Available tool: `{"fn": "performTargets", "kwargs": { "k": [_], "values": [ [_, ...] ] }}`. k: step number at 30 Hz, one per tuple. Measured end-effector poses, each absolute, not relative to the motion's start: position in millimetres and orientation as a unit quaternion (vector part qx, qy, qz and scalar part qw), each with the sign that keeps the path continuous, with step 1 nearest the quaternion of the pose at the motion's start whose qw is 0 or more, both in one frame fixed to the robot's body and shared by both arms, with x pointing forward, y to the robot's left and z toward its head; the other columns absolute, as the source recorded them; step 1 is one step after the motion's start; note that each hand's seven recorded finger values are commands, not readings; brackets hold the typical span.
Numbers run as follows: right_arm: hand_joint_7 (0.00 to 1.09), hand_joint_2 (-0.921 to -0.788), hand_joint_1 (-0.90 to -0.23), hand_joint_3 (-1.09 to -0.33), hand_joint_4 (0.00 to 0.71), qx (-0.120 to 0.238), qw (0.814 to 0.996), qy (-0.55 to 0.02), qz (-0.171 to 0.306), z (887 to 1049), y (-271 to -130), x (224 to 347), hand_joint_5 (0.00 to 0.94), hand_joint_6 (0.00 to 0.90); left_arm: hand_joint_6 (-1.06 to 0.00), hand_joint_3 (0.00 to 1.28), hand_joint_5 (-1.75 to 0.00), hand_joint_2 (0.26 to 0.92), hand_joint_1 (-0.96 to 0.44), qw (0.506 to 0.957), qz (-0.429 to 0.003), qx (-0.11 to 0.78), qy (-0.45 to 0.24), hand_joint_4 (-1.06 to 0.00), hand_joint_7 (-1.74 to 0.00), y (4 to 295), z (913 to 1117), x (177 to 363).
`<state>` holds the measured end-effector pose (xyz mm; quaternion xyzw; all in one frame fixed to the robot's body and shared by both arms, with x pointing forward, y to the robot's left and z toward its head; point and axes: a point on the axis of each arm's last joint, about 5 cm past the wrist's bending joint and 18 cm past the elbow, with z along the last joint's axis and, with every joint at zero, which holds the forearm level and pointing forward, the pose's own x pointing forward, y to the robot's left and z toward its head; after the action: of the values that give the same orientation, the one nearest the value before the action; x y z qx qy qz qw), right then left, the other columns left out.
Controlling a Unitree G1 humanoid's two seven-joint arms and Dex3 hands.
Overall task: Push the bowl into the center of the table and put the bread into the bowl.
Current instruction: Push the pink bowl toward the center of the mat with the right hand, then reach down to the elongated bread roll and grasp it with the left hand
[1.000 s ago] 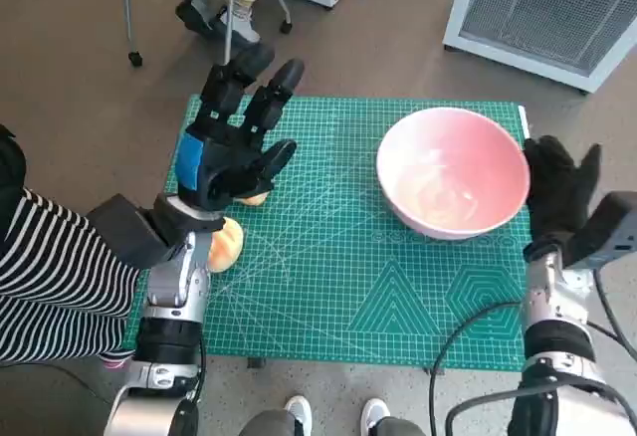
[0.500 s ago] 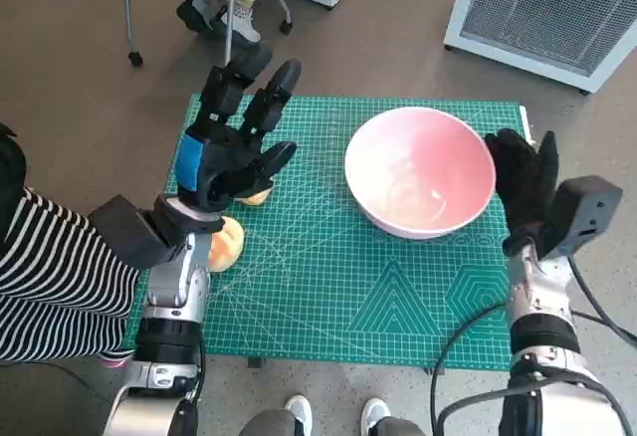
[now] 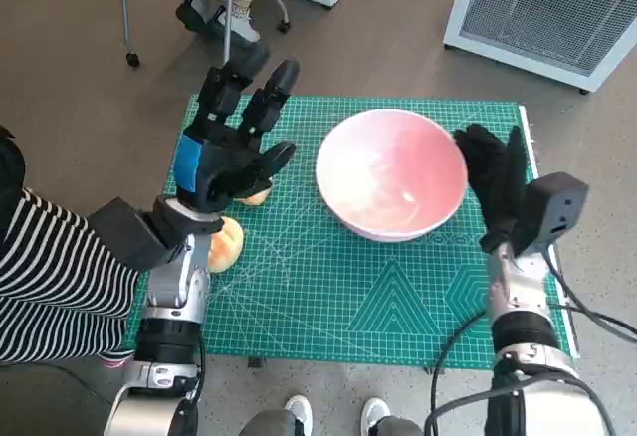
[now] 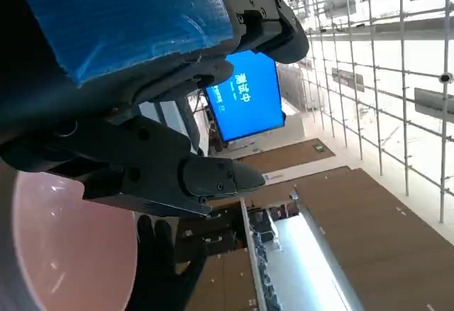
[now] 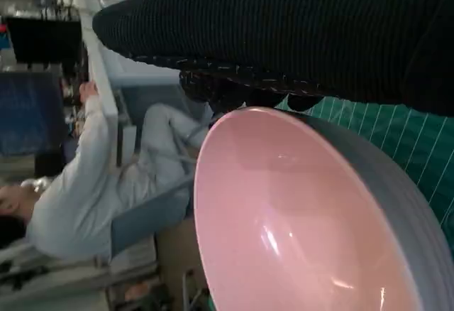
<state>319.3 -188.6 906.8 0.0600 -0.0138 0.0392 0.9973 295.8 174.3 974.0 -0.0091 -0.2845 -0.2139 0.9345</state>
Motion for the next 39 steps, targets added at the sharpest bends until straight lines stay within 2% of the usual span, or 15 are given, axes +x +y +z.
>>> {"fn": "performTargets", "kwargs": {
  "k": [10,22,25,30,39],
  "values": [
    [0.15,-0.921,-0.605,-0.909,0.161,0.064,0.996,-0.012,0.062,904.8,-176.2,319.7,0.003,0.140,-0.04,0.25,-0.03,0.921,-0.22,0.935,-0.212,-0.010,-0.284,-0.27,-0.64,174,973,295.5],
    [0.13,-0.921,-0.623,-0.893,0.153,0.042,0.995,-0.033,0.081,912.3,-176.9,322.4,0.000,0.138,-0.04,0.25,-0.03,0.921,-0.22,0.936,-0.211,-0.012,-0.283,-0.27,-0.64,173,973,295.4],
    [0.13,-0.921,-0.636,-0.890,0.155,0.016,0.995,-0.065,0.077,920.8,-181.1,324.1,0.001,0.140,-0.04,0.25,-0.03,0.921,-0.22,0.936,-0.211,-0.012,-0.283,-0.27,-0.64,173,973,295.3],
    [0.14,-0.921,-0.662,-0.862,0.159,-0.003,0.989,-0.138,0.058,938.2,-190.0,325.7,0.003,0.160,-0.04,0.25,-0.03,0.921,-0.21,0.936,-0.210,-0.012,-0.282,-0.27,-0.64,174,972,294.9],
    [0.15,-0.921,-0.659,-0.823,0.167,0.003,0.959,-0.277,0.058,964.0,-193.2,318.2,0.005,0.174,-0.02,0.25,-0.02,0.921,-0.23,0.936,-0.209,-0.013,-0.282,-0.26,-0.63,173,972,294.7]
  ]
}}
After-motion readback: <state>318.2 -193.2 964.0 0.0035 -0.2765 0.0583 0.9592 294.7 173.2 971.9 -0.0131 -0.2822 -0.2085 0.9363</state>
